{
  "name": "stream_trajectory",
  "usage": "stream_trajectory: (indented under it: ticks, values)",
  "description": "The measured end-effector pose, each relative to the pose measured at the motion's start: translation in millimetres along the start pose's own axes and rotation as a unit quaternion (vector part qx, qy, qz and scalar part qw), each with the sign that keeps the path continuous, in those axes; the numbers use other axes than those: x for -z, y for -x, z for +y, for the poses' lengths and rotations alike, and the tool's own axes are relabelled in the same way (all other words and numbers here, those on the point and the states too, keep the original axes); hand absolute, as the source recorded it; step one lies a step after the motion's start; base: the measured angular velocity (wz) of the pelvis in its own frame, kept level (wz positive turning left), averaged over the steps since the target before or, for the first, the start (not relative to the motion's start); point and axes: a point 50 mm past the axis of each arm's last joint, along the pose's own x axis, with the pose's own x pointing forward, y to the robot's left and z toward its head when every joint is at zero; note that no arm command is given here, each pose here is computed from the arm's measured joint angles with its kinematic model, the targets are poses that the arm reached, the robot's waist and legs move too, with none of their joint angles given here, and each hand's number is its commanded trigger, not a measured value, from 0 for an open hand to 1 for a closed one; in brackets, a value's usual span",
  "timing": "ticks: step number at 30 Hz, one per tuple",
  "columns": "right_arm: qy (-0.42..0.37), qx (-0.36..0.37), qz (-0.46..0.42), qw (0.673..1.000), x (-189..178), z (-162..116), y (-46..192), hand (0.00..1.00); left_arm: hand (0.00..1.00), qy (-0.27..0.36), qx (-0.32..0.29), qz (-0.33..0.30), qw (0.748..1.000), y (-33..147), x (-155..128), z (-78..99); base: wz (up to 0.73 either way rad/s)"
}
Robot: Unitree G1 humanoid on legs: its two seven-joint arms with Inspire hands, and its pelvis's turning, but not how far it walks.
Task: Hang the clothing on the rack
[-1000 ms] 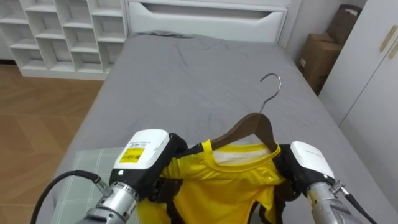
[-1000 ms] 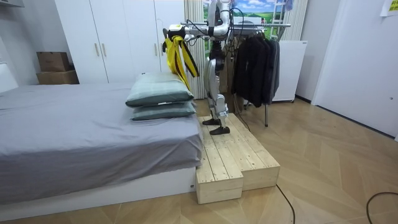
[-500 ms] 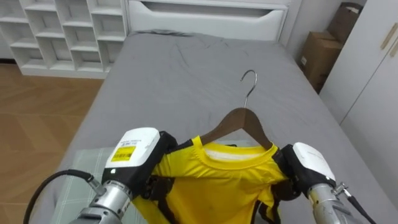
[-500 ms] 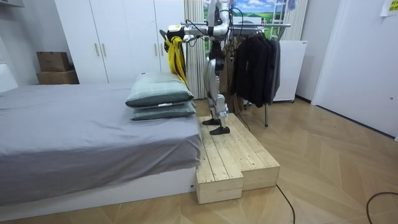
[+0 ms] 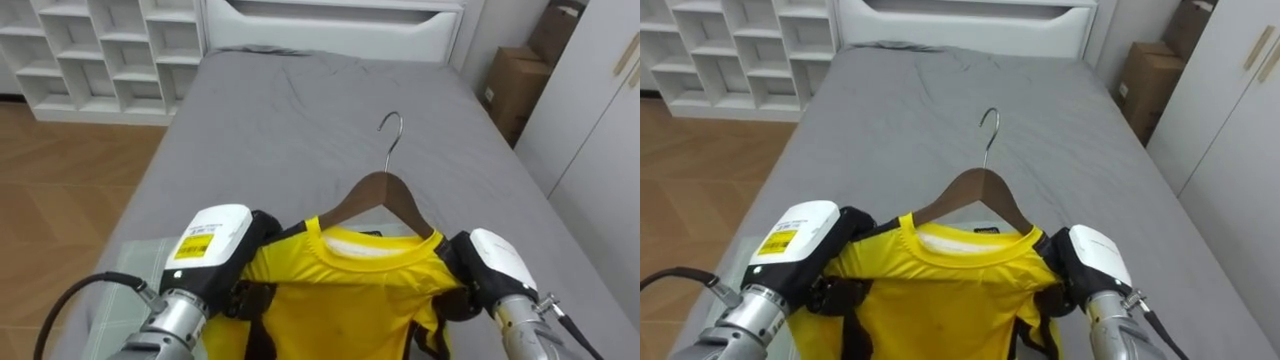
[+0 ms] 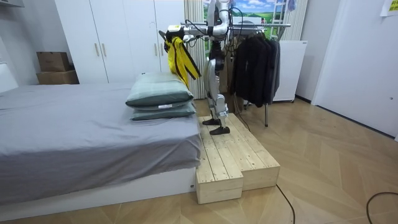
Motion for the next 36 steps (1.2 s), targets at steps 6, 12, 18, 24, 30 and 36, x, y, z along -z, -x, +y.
stream_trajectory:
  ticks: [6,12,18,24,30,36]
  values:
    - [0.008,-0.008,0.0,1.0,-1,1,0,1.0,0.0,0.012,-0.002,-0.01,1.0,0.1,-4,0.7,0.0]
    - [0.049,-0.005,-0.015,0.999,-11,-5,-1,1.0,0.0,0.054,0.0,-0.018,0.998,-0.6,-9,-1.0,-0.05]
    - [0.068,-0.016,-0.03,0.997,-16,-3,1,1.0,0.0,0.074,-0.002,-0.031,0.997,-0.6,-12,-1.3,-0.02]
    - [0.073,-0.026,-0.032,0.997,-15,0,6,1.0,0.0,0.088,-0.01,-0.038,0.995,-1.1,-15,-1.1,0.0]
    - [0.081,-0.034,-0.028,0.996,-9,7,15,1.0,0.0,0.103,-0.028,-0.047,0.993,-2.0,-21,-0.2,0.0]
    - [0.08,-0.041,-0.022,0.996,-5,11,18,1.0,0.0,0.108,-0.041,-0.054,0.992,-2.1,-23,0.8,-0.01]
